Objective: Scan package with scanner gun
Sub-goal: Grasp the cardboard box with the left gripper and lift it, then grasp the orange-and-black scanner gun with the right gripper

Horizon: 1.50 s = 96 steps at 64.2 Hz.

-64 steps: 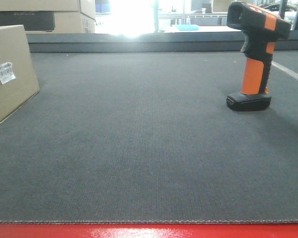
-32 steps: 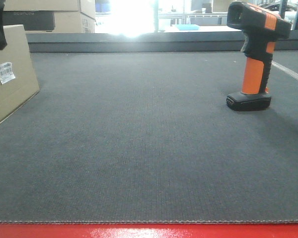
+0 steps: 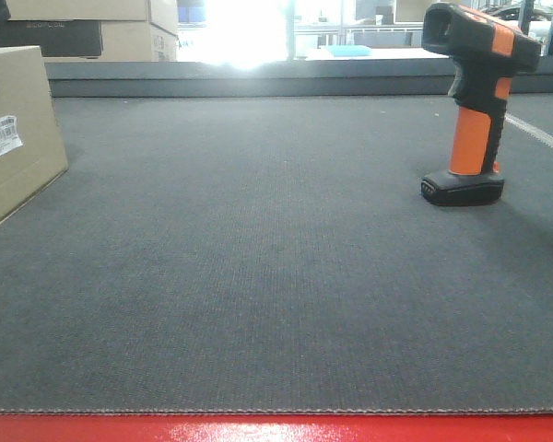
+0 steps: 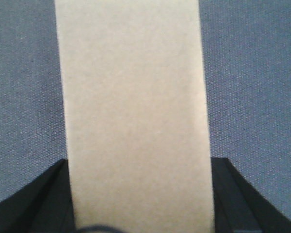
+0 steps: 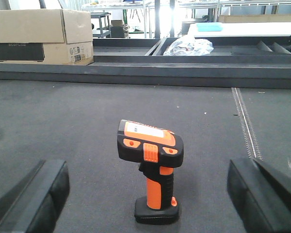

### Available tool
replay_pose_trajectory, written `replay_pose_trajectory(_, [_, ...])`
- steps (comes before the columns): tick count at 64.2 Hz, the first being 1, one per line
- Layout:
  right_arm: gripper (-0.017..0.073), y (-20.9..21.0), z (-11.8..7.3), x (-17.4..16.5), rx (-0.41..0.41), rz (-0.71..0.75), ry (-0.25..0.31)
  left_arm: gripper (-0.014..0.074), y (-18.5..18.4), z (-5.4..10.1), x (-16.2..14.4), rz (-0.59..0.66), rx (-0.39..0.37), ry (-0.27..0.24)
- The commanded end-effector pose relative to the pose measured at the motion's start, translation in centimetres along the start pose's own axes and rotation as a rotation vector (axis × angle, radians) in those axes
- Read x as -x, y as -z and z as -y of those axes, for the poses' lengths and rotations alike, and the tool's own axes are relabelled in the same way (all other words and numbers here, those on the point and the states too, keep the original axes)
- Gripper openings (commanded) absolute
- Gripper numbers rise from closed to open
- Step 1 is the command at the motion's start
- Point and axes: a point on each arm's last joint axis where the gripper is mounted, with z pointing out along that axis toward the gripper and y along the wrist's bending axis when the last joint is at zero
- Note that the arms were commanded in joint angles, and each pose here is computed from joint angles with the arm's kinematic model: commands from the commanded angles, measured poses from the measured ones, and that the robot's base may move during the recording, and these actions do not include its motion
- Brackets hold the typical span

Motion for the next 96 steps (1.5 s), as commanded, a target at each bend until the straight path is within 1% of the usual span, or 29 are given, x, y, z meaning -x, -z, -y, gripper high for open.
replay_pose_trajectory(1, [0.0568,-0.1,0.0,0.3,-0.001,0.016,0.008,-0.0111,0.4,-0.2,0.0,0.003,0.013,-0.001])
replay_pose_trajectory(8, [0.0568,-0.1,0.0,0.3,-0.001,0.016,0.008,-0.0111,0.9,0.0,-0.3,-0.022,-0.010,0.010])
replay_pose_trajectory(11, [0.0568,-0.1,0.0,0.3,-0.001,0.016,0.008,-0.0111,1.7,0.3,-0.5,-0.012,-0.050,0.027])
replay_pose_trajectory(13, [0.0568,-0.1,0.0,0.3,-0.001,0.016,0.008,-0.0111,2.1,0.5,-0.5,-0.002,-0.079,0.028])
replay_pose_trajectory(20, [0.0568,-0.1,0.0,0.3,-0.001,0.012,0.008,-0.0111,4.2,1.9,-0.7,0.050,-0.244,0.027])
replay_pose_trajectory(21, [0.0568,-0.1,0.0,0.3,-0.001,0.010,0.008,-0.0111,4.5,2.2,-0.7,0.057,-0.284,0.034])
replay_pose_trajectory(23, [0.0568,-0.1,0.0,0.2,-0.001,0.008,0.008,-0.0111,5.1,2.6,-0.7,0.074,-0.335,0.034])
replay_pose_trajectory(24, [0.0568,-0.1,0.0,0.2,-0.001,0.006,0.008,-0.0111,5.4,2.9,-0.7,0.084,-0.373,0.039])
replay_pose_trajectory(26, [0.0568,-0.1,0.0,0.1,-0.001,0.003,0.008,-0.0111,6.0,3.3,-0.7,0.097,-0.421,0.039])
replay_pose_trajectory(32, [0.0568,-0.2,0.0,-0.3,-0.003,-0.009,0.008,-0.0111,7.2,4.3,-0.7,0.124,-0.560,0.061])
replay_pose_trajectory(39, [0.0568,-0.5,0.2,-1.3,-0.006,-0.022,0.010,-0.0111,7.9,5.2,-0.6,0.130,-0.677,0.097])
replay_pose_trajectory(43, [0.0568,-0.9,0.3,-2.3,-0.010,-0.030,0.011,-0.0111,8.1,5.5,-0.5,0.133,-0.722,0.114])
replay_pose_trajectory(48, [0.0568,-1.4,0.5,-3.4,-0.016,-0.034,0.016,-0.0111,8.3,5.6,-0.4,0.136,-0.751,0.124])
replay_pose_trajectory(55, [0.0568,-2.5,0.7,-5.1,-0.024,-0.065,0.025,-0.0111,8.4,5.7,-0.3,0.143,-0.766,0.132])
replay_pose_trajectory(63, [0.0568,-3.9,0.9,-6.1,-0.030,-0.072,0.039,-0.0111,8.5,5.7,-0.2,0.159,-0.768,0.140])
replay_pose_trajectory(75, [0.0568,-7.1,1.1,-7.1,-0.039,-0.057,0.041,-0.0111,8.5,5.7,-0.1,0.168,-0.771,0.148])
replay_pose_trajectory(80, [0.0568,-8.3,1.3,-7.7,-0.049,-0.053,0.025,-0.0111,8.5,5.7,-0.1,0.168,-0.771,0.148])
replay_pose_trajectory(85, [0.0568,-9.4,1.6,-8.3,-0.069,-0.056,-0.006,-0.0111,8.5,5.7,-0.1,0.172,-0.770,0.149])
replay_pose_trajectory(96, [0.0568,-11.5,1.9,-9.5,-0.086,-0.021,-0.004,-0.0111,8.5,5.7,0.1,0.188,-0.766,0.157])
